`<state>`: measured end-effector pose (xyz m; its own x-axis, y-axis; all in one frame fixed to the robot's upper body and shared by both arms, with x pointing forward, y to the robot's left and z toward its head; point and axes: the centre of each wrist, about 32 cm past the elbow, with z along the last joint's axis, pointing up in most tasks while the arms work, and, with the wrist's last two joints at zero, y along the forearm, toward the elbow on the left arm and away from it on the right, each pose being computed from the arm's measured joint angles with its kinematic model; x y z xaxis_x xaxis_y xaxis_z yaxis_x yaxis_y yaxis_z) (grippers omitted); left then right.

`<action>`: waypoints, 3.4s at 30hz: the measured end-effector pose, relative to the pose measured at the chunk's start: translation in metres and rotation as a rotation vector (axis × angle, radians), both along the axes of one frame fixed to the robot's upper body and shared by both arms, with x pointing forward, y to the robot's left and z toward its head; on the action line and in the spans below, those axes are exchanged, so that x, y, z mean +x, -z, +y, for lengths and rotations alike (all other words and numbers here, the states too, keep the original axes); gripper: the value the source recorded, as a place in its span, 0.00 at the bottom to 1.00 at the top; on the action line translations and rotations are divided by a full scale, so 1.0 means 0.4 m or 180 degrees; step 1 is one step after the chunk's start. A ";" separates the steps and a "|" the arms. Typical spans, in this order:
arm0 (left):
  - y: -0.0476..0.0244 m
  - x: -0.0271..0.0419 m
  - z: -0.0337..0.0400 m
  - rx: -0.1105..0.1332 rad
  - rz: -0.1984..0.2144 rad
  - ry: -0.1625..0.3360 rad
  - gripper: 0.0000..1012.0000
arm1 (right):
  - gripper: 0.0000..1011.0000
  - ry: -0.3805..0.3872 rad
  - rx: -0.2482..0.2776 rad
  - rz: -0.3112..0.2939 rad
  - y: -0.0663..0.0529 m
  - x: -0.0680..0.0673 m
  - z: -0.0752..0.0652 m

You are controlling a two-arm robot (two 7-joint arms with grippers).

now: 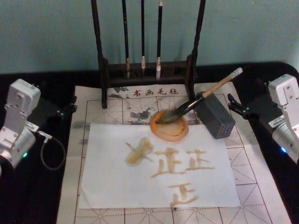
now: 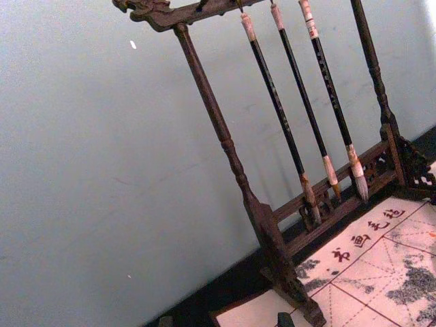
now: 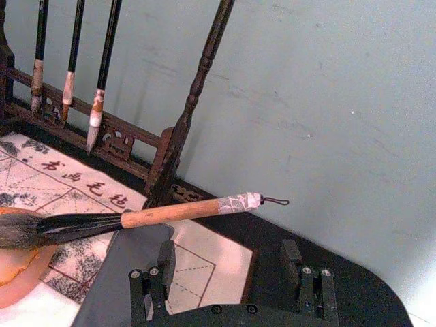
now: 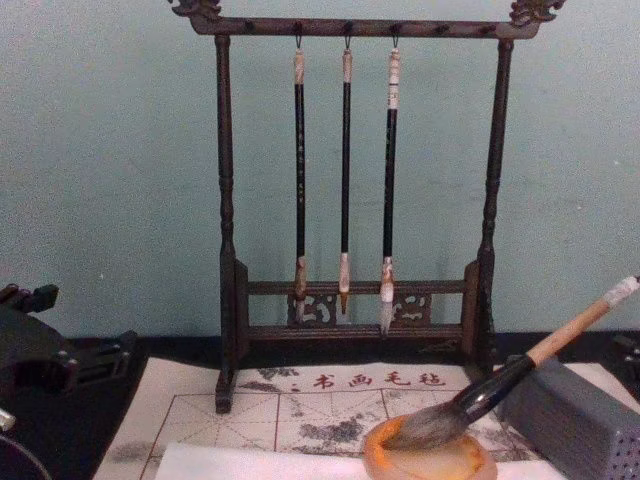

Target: Pick up the brush from the inkstone, write on the paper, then place the brush back to its original position.

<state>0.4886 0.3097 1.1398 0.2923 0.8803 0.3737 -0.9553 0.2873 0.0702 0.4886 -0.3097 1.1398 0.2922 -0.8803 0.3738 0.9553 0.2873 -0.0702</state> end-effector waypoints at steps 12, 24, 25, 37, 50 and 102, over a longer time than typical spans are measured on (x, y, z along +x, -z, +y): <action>0.000 0.000 0.000 0.0000 0.0000 0.0000 0.99 | 0.99 0.0000 0.0000 0.0000 0.000 0.000 0.000; 0.000 0.000 0.000 0.0000 0.0000 0.0000 0.99 | 0.99 -0.0029 0.0069 0.0026 -0.006 0.000 -0.004; 0.000 0.000 0.000 0.0000 0.0000 0.0000 0.99 | 0.99 -0.0032 0.0091 0.0037 -0.007 -0.001 -0.004; 0.000 0.000 0.000 0.0000 0.0000 0.0000 0.99 | 0.99 -0.0105 0.0658 0.0336 -0.030 -0.013 -0.005; 0.000 0.000 0.000 0.0000 0.0000 0.0000 0.99 | 0.99 -0.0046 0.1640 0.0860 -0.051 -0.028 0.005; 0.000 0.000 0.000 0.0000 0.0000 0.0000 0.99 | 0.99 0.0320 0.3361 0.1517 -0.058 0.114 0.094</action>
